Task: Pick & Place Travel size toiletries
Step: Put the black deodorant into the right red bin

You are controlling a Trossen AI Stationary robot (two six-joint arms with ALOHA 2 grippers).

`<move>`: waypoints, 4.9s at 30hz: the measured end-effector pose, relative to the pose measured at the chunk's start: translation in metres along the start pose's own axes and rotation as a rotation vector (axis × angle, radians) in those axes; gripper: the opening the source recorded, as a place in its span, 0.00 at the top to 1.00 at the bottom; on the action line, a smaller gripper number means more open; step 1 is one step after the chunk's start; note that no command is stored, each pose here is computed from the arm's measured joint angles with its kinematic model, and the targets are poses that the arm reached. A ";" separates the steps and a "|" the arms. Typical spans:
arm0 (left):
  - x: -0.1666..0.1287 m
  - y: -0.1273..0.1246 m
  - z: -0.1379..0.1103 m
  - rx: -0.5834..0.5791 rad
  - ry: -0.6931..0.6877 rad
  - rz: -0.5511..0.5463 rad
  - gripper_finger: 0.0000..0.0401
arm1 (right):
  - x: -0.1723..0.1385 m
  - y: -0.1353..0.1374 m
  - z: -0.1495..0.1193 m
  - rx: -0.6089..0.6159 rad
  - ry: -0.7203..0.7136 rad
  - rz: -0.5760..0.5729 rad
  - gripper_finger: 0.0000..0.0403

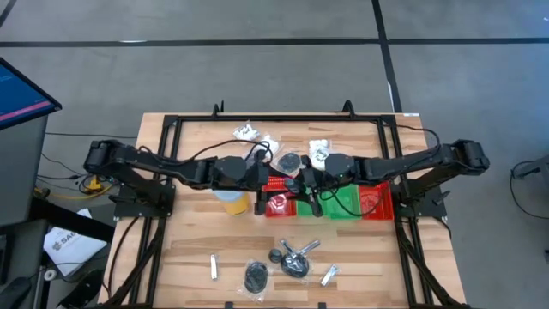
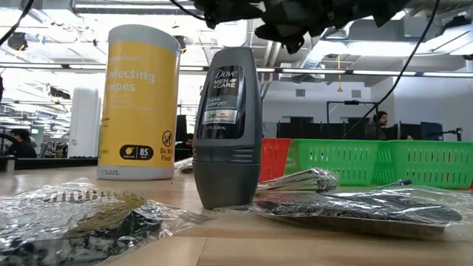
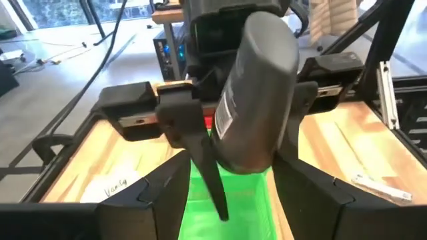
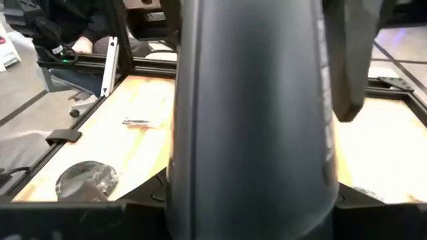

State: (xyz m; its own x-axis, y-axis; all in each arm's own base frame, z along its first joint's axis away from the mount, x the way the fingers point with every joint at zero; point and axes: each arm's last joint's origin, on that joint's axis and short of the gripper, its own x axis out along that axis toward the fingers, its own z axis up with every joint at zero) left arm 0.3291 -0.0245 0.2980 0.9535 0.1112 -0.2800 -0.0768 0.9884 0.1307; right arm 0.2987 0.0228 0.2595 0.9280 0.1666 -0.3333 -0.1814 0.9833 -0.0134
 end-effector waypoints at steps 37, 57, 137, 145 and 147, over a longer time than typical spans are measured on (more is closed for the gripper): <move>-0.007 -0.015 -0.004 -0.008 0.065 -0.062 0.49 | -0.107 0.031 -0.047 0.626 0.731 -0.455 0.59; -0.007 -0.015 -0.004 -0.012 0.066 -0.060 0.49 | -0.142 0.054 -0.078 0.798 1.038 -0.773 0.59; 0.020 -0.113 -0.052 0.081 0.162 -0.541 0.49 | -0.075 0.091 -0.038 0.387 0.471 -0.424 0.81; 0.029 -0.127 -0.069 0.096 0.199 -0.561 0.49 | -0.074 0.091 -0.037 0.380 0.453 -0.435 0.81; 0.030 -0.129 -0.072 0.100 0.209 -0.566 0.49 | -0.073 0.091 -0.036 0.369 0.440 -0.428 0.81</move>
State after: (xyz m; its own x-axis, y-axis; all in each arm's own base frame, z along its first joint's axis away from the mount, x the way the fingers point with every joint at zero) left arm 0.3466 -0.1418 0.2046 0.7600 -0.4007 -0.5118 0.4626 0.8866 -0.0072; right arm 0.2024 0.0976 0.2486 0.6616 -0.2076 -0.7205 0.3634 0.9293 0.0659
